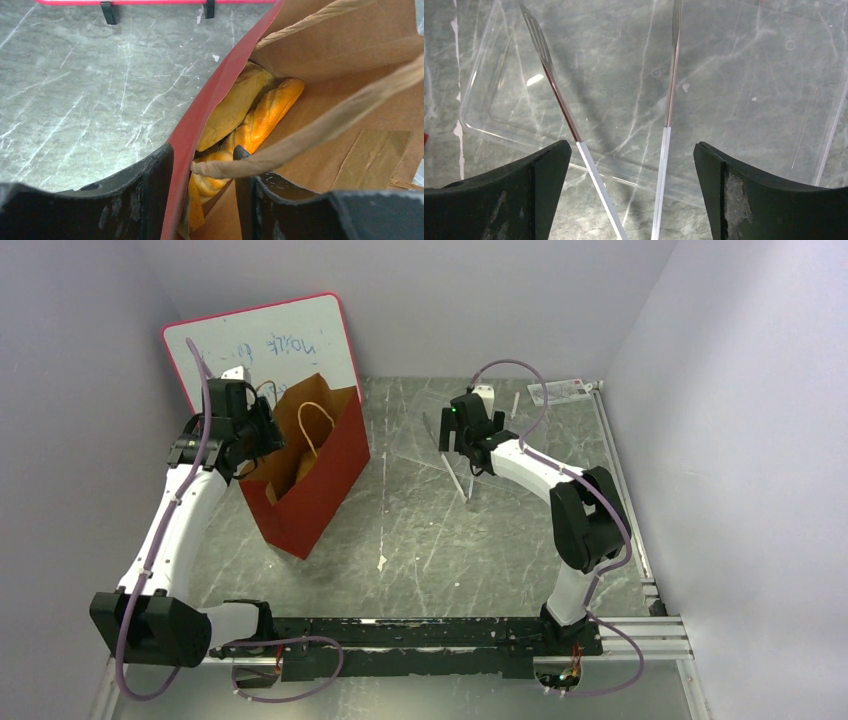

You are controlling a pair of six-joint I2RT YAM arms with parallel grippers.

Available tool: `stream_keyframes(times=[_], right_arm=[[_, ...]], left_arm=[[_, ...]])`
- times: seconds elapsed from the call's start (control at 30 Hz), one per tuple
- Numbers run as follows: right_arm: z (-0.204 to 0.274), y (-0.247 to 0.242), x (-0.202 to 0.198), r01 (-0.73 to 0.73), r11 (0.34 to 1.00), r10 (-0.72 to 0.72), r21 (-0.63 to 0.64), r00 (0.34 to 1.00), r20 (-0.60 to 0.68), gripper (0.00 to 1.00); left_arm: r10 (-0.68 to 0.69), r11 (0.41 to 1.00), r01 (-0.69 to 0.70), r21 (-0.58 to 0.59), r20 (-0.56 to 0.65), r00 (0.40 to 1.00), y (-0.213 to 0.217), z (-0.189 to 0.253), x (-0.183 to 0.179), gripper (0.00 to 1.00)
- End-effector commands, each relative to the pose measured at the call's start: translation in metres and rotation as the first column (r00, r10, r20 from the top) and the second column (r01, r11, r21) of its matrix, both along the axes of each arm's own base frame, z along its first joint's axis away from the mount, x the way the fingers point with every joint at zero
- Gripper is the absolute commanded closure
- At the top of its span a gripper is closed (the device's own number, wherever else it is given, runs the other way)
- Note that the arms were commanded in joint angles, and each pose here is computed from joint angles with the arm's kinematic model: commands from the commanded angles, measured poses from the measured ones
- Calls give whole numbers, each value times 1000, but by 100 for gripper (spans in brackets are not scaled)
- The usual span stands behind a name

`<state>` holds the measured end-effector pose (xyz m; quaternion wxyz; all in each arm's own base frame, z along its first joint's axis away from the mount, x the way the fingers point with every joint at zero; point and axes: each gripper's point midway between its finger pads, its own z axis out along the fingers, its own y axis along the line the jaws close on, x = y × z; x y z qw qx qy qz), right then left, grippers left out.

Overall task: Take the fake bread out of the paper bag
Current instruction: Adjust the paper bag at the center of the board.

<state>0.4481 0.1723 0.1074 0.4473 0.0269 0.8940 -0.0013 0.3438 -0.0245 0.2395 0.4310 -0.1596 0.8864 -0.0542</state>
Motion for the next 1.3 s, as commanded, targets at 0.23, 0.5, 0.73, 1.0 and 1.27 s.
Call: stream_keyframes(times=[0.23, 0.5, 0.73, 1.0, 1.27], right_arm=[[-30, 3, -11, -64, 998, 63, -23, 997, -52, 0], [-40, 9, -14, -95, 995, 95, 5, 994, -49, 0], [-46, 12, -17, -124, 992, 125, 16, 991, -47, 0], [-51, 14, -15, -133, 991, 133, 11, 990, -53, 0], [-63, 14, -14, -128, 992, 128, 6, 989, -69, 0]], left_arm=[[-47, 998, 48, -37, 35, 998, -9, -4, 12, 76], [-62, 997, 63, -48, 37, 997, -12, -6, 13, 79], [-70, 996, 72, -60, 35, 997, -15, -7, 13, 80], [-73, 995, 76, -69, 41, 996, -17, -5, 16, 80], [-78, 995, 81, -62, 38, 996, -16, -5, 16, 80]])
